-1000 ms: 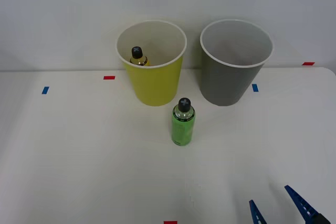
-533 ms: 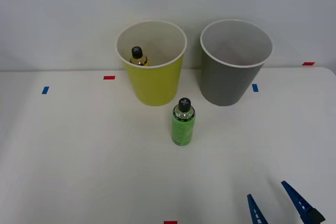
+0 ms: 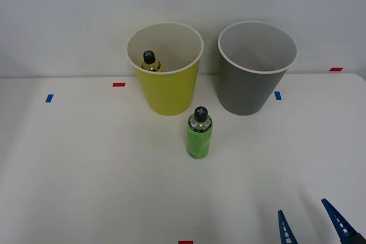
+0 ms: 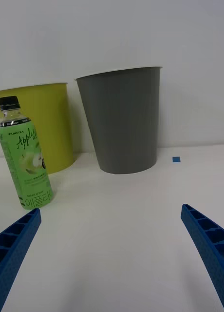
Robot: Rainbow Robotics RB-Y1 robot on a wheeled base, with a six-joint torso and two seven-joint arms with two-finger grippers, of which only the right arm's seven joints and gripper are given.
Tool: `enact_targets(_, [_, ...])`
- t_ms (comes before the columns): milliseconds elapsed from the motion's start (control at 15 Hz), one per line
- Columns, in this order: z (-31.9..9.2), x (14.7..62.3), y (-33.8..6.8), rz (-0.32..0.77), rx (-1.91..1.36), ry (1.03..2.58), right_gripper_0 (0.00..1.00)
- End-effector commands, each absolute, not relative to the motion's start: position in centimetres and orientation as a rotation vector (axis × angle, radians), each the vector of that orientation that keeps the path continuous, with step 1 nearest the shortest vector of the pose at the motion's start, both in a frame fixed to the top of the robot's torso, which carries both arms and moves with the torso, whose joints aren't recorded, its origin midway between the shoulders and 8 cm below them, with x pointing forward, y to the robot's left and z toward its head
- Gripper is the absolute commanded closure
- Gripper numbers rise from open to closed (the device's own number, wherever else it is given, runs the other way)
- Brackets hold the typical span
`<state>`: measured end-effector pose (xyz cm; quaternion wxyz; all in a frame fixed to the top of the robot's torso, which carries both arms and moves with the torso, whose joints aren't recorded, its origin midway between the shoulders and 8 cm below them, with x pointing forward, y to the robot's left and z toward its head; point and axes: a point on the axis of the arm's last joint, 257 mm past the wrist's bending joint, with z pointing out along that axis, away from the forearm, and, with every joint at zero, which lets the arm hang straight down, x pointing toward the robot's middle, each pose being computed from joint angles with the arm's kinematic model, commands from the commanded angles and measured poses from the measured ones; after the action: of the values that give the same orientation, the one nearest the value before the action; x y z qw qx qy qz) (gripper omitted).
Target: Put cans in the gray bin, plastic bottles in the light green bin
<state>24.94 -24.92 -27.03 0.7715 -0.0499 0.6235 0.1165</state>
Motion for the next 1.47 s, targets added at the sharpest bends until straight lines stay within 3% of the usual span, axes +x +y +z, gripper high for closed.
enact_targets(67, [-27.1,24.8,-25.3,0.244,-0.109,1.355,0.00])
enact_targets(1467, [-26.7,24.7,-25.9,0.282,-0.164,1.359,0.00])
